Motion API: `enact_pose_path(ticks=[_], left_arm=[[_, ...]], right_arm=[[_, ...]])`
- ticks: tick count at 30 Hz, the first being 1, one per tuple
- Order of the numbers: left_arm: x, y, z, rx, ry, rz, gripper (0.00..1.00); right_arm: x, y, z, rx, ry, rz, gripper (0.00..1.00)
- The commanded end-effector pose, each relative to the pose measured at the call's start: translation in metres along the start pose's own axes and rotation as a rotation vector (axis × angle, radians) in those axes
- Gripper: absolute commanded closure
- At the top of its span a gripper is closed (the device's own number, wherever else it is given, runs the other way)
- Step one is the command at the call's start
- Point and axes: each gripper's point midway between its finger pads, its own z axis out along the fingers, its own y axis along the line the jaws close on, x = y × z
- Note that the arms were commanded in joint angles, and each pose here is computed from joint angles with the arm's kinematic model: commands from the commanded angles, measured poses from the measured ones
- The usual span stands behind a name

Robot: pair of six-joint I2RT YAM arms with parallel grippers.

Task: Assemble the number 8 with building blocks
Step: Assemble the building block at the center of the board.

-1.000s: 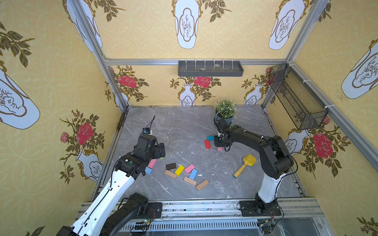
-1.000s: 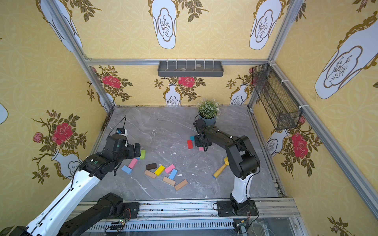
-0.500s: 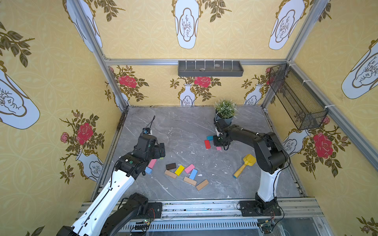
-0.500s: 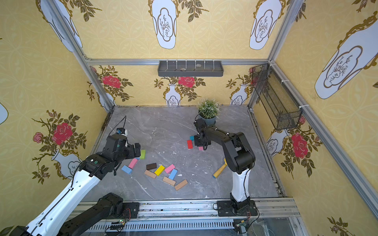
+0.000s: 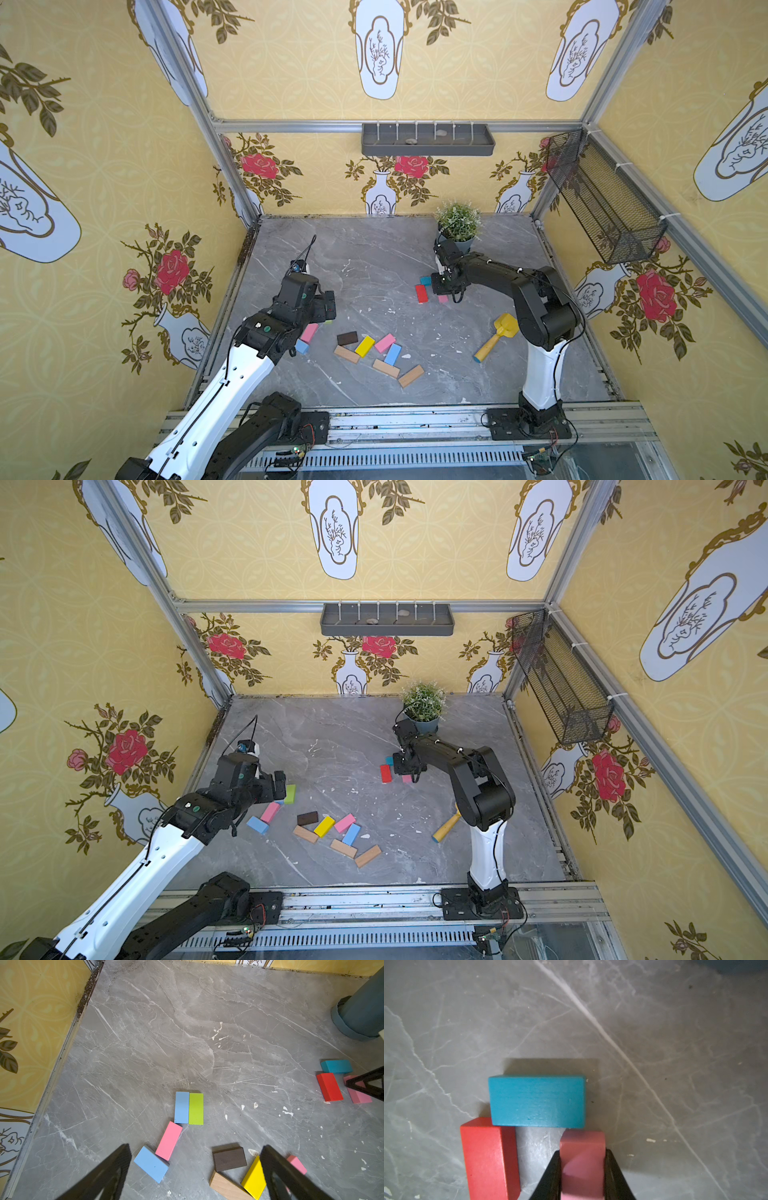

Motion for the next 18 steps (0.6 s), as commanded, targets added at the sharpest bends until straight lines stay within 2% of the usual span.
enact_pose_path(ticks=[1, 12, 18], left_arm=[[0.0012, 0.0003, 0.002, -0.003, 0.002, 0.001, 0.0], [0.0015, -0.0008, 0.0032, -0.001, 0.007, 0.005, 0.0], [0.0017, -0.0011, 0.0034, 0.0, 0.009, 0.005, 0.0]], right_arm=[[0.0048, -0.0043, 0.0072, 0.016, 0.021, -0.008, 0.77], [0.004, -0.0056, 0.0096, 0.019, 0.022, -0.009, 0.77], [0.0033, -0.0053, 0.0084, 0.017, 0.02, -0.009, 0.68]])
